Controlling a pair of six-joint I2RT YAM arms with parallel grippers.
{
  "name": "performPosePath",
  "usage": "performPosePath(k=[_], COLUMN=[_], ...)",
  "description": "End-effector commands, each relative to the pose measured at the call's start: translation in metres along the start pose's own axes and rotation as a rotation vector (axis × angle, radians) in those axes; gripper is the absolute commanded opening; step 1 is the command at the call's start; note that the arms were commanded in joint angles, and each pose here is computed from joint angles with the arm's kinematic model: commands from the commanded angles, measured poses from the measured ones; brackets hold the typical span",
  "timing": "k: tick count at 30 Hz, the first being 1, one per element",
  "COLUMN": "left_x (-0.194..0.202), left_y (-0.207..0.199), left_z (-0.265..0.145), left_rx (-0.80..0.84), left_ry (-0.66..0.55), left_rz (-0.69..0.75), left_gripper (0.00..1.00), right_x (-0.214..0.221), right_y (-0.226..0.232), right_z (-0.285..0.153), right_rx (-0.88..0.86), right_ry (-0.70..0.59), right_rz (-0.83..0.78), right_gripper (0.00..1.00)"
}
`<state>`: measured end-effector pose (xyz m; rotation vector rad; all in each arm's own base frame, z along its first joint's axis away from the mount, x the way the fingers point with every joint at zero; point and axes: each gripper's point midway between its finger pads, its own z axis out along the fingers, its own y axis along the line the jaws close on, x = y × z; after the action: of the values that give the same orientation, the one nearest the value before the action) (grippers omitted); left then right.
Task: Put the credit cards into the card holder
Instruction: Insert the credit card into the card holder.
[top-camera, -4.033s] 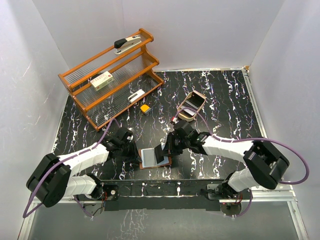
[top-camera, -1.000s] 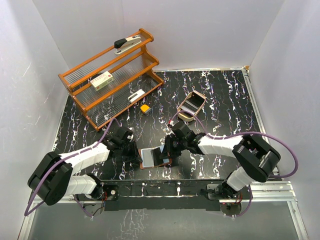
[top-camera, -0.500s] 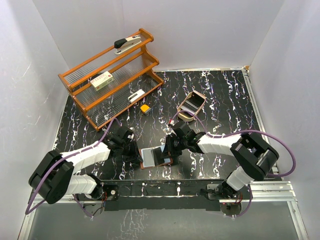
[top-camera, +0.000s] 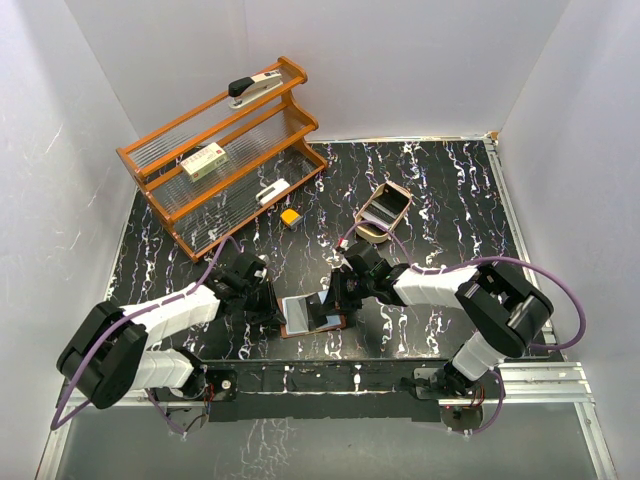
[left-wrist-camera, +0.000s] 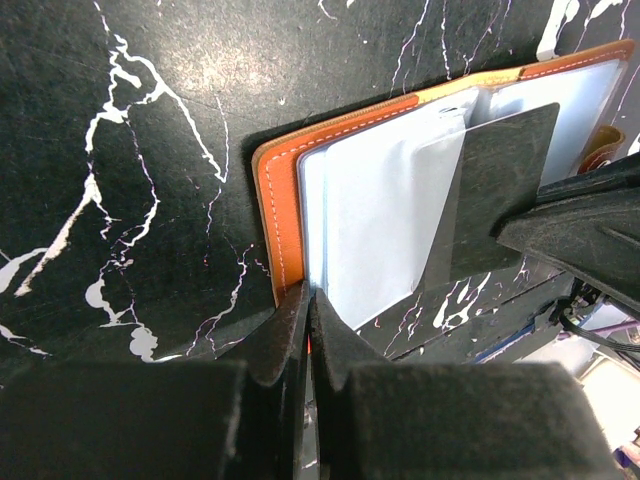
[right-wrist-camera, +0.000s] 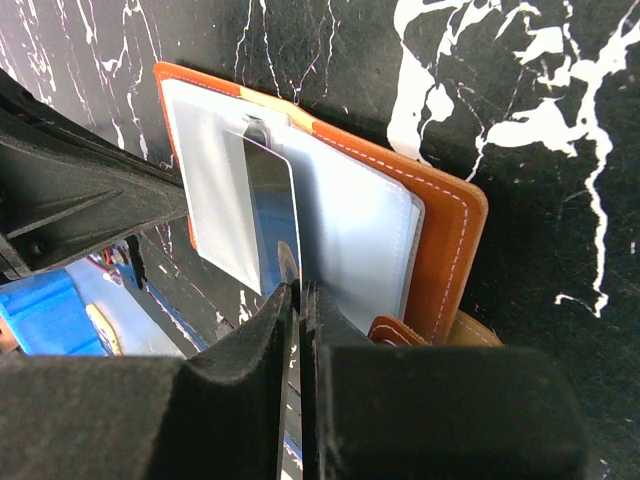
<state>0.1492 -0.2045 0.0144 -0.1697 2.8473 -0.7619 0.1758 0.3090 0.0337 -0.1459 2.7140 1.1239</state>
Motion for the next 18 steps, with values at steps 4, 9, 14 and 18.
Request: performPosePath(k=[4,9,14,18], left_x=[0.018,0.020,0.021,0.022], left_y=[0.019,0.020,0.020,0.017], left_z=[0.005,0.006,0.007,0.007], left_rx=[-0.051,-0.051,-0.044,-0.029], left_ry=[0.051,0.055,0.055,0.061], left_rz=[-0.017,-0.020,-0.030,-0.039], left_gripper=[0.00,0.00,0.00,0.00], right_x=[-0.019,-0.020,-0.018,-0.011], right_y=[0.004,-0.001,-0.007,-0.008], right_z=[0.002,-0.002,-0.002,0.001], right_rx=[0.017,0.039,0.050,0.035], right_ry=[-0.078,-0.103,-0.109,-0.091], right_rz=[-0.017,-0.013,-0.008,0.008], right_gripper=[0.00,0.00,0.00,0.00])
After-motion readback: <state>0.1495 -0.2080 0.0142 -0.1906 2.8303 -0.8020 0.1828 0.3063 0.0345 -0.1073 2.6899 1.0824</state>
